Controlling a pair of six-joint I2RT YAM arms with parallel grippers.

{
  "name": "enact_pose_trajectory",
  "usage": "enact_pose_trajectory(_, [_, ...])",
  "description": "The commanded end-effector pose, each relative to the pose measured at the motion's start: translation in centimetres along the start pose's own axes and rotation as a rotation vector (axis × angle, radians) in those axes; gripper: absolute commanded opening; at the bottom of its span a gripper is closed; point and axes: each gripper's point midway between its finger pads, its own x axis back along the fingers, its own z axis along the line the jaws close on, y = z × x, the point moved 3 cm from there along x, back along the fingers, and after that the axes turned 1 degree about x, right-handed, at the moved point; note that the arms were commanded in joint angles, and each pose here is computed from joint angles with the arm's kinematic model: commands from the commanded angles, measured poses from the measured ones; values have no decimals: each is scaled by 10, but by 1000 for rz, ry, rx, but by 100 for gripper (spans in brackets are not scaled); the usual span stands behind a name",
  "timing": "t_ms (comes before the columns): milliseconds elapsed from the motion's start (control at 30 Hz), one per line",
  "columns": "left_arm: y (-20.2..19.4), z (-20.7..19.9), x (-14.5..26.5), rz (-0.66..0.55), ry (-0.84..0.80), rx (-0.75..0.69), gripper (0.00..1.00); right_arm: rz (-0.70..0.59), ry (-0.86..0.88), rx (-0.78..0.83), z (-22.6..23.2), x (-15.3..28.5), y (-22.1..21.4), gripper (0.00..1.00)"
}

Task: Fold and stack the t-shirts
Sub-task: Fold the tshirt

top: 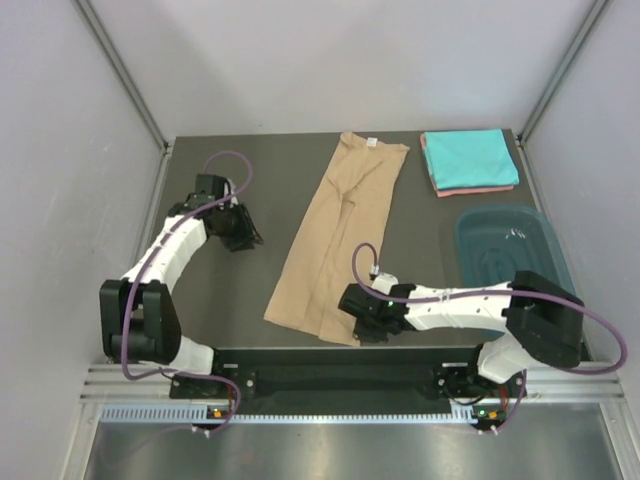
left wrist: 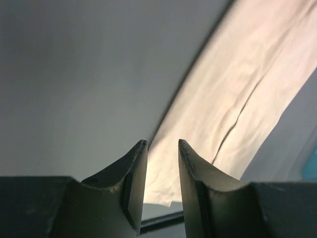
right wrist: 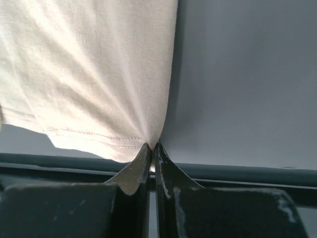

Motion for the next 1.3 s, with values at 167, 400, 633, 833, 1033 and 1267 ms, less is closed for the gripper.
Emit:
enact_pose_trajectory(167, [-62, -16, -4, 60, -8, -63, 37, 43, -19, 200, -50, 5, -8, 0])
enact_pose_trajectory(400, [-103, -24, -13, 100, 0, -102, 37, 44, -47, 241, -80, 12, -3, 0])
enact_pose_trajectory(633, [-132, -32, -15, 144, -26, -123, 36, 36, -44, 294, -92, 29, 2, 11])
enact_pose_trajectory(833, [-130, -36, -11, 120, -45, -127, 36, -52, 88, 268, -59, 69, 24, 37])
enact_pose_trajectory(1033, [-122, -29, -26, 153, -80, -54, 36, -72, 308, 252, 22, 67, 36, 36])
enact_pose_trajectory(1267, [-69, 2, -23, 58, -42, 65, 36, 18, 345, 224, 73, 31, 22, 32])
